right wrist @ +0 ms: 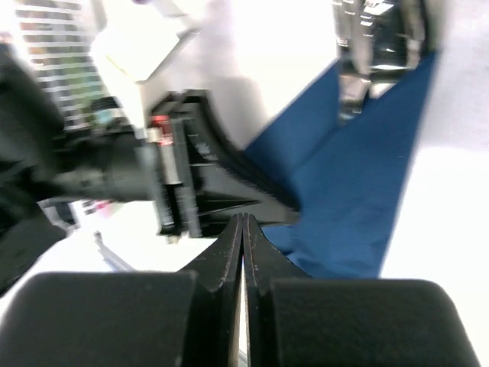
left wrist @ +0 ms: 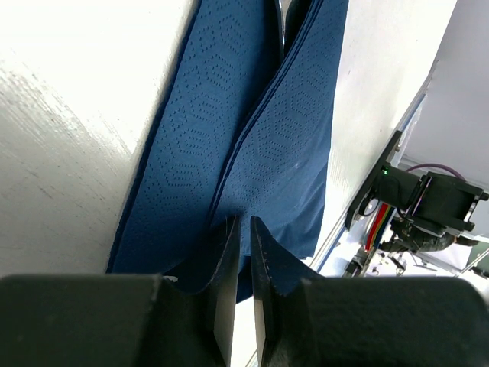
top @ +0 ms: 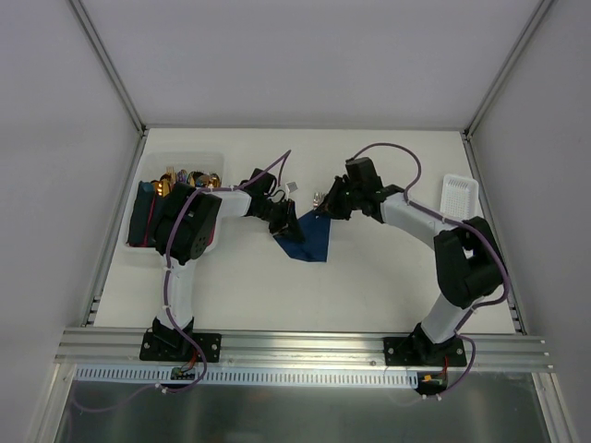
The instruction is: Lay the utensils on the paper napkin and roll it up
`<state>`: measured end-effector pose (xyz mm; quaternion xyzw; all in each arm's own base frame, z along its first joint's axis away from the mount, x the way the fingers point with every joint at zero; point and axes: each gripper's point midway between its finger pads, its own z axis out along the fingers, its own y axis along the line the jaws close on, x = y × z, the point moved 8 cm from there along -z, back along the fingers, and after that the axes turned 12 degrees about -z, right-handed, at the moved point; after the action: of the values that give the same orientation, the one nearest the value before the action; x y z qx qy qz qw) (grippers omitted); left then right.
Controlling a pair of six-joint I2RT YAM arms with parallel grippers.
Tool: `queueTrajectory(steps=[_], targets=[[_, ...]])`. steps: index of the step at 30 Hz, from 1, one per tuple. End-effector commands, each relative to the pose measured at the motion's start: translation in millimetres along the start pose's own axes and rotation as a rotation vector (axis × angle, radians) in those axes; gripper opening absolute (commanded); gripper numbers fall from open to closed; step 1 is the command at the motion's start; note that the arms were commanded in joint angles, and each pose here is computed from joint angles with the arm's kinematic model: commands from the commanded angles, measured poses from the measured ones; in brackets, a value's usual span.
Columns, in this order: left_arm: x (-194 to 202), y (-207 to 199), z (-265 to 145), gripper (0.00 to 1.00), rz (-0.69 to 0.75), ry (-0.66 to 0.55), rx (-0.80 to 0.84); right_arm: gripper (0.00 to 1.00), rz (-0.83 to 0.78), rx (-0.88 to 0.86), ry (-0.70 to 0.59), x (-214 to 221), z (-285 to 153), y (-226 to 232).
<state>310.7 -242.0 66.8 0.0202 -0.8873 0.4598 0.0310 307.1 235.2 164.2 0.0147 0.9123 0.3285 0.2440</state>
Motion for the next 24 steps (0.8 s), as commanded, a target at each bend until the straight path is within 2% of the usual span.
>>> queueTrajectory(steps=[1,10,24], targets=[[0.6,15.7,0.3,0.13,-0.016,-0.007,-0.073,0.00,-0.031,0.134,0.073,9.7,5.7,-14.6],[0.8,16.9,0.9,0.13,-0.018,-0.006,-0.076,0.00,-0.059,0.176,0.179,32.2,28.1,-23.7],[1.9,17.2,1.2,0.12,-0.019,-0.001,-0.077,0.00,-0.060,0.230,0.233,46.4,45.7,-40.7]])
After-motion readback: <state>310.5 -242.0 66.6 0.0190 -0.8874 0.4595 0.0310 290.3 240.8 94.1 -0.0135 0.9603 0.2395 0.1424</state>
